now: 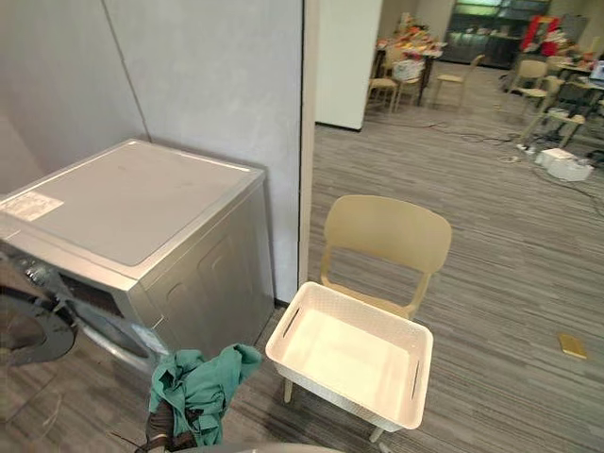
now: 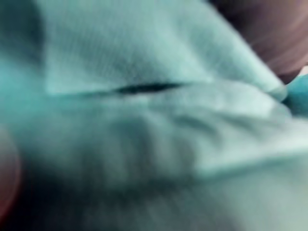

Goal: Pick up the laundry basket with both hands and put the clothes into the washing machine.

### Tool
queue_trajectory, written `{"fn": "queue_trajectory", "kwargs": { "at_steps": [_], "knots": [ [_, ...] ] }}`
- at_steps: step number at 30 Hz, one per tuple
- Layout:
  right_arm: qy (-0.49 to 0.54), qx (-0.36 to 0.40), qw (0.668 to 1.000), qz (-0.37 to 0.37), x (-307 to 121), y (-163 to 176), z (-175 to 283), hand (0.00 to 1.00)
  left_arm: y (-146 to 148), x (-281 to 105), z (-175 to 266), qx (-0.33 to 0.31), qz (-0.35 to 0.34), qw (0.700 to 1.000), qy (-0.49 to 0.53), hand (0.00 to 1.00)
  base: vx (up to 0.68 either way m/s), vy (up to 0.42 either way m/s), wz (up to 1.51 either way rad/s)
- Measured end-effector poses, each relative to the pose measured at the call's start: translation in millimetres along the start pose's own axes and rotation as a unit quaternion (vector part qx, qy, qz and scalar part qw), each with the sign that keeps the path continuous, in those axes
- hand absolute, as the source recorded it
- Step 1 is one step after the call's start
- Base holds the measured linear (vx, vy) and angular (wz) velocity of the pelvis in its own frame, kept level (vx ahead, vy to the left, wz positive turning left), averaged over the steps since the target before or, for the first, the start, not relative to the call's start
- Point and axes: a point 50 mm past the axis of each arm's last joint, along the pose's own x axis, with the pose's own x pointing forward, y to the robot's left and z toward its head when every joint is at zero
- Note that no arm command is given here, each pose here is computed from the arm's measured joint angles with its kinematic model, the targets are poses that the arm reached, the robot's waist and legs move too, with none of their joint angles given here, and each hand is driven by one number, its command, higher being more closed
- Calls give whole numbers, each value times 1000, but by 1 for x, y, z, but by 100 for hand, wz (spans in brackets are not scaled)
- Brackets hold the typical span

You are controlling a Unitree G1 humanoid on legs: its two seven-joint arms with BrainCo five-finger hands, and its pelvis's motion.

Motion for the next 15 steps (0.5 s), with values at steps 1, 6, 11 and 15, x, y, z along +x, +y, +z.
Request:
{"fn": "queue_trajectory", "kwargs": {
  "at_steps": [1, 6, 11, 15],
  "knots": [
    [-3, -6, 1000, 5, 2, 5, 4, 0, -1, 2, 3, 0, -1, 1000, -5, 100, -21, -44, 89],
    [-21, -30, 999, 30, 9, 29, 22, 0, -5, 7, 14, -9, -6, 1000, -17, 100, -13, -32, 73],
    [-15, -28, 999, 11, 11, 23, 22, 0, -16, 10, 35, -23, -25, 998, -56, 100, 47, 132, 65],
    [1, -18, 1000, -9, 12, 17, 18, 0, -31, 10, 46, -109, -56, 991, -61, 100, 85, 409, 71]
  ]
}}
